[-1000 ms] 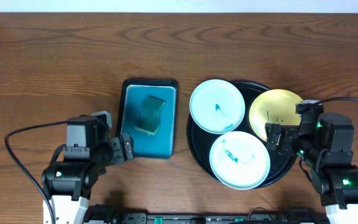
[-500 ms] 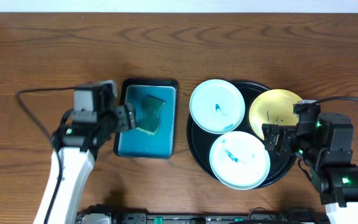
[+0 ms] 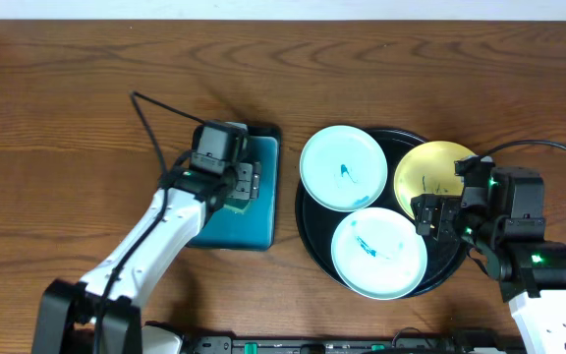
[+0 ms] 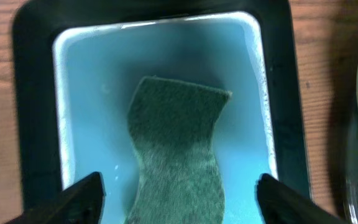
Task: Clean dirty plates on tray and stack at the side
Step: 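Reach the left gripper down to the green sponge in the water tray, then close the left gripper on the green sponge and lift it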
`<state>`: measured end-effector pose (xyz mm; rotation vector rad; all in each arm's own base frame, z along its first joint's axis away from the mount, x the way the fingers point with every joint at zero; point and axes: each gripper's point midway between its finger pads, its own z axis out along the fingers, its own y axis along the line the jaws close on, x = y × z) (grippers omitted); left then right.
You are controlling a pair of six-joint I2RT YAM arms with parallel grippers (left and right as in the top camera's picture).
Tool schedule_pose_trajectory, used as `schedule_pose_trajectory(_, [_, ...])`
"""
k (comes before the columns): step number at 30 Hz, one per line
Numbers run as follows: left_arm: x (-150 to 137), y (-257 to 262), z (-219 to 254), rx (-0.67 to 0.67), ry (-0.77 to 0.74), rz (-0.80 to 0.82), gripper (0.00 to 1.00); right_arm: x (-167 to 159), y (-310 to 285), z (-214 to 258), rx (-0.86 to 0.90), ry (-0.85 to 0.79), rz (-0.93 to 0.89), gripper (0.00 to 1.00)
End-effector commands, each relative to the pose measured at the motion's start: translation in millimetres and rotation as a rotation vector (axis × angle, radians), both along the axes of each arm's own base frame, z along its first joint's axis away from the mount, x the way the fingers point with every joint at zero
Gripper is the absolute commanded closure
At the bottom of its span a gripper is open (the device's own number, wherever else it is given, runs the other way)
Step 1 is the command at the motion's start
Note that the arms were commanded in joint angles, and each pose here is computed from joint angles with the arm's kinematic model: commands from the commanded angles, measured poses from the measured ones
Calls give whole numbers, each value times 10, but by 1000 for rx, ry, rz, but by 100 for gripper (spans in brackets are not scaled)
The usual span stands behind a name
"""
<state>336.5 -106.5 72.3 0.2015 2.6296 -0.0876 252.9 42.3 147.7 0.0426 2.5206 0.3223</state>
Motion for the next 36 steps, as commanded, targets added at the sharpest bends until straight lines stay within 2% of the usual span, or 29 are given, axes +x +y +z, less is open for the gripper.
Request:
schedule_pose_trajectory(1, [120, -8, -137, 46, 7, 7, 26, 18, 30, 66, -1, -15, 19, 7])
schedule_pose_trajectory(10, [174, -23, -409, 33, 49, 58, 41, 12, 30, 62, -1, -12, 19, 8])
schedule_pose_trajectory(20, [88, 10, -672, 42, 123, 99, 49, 11, 30, 61, -1, -11, 19, 9])
schedule_pose_trajectory(26, [54, 22, -774, 49, 152, 109, 81, 8, 30, 59, -1, -10, 19, 10])
schedule_pose_trajectory(27, [68, 16, -736, 39, 143, 121, 90, 5, 29, 56, -1, -8, 19, 11])
schedule_pose_trajectory(28, [77, 13, -710, 36, 136, 122, 92, 4, 29, 56, -1, -8, 19, 10])
schedule_pose_trajectory(36, [139, -11, -226, -11, 30, 121, 93, 3, 29, 55, -1, -7, 19, 11])
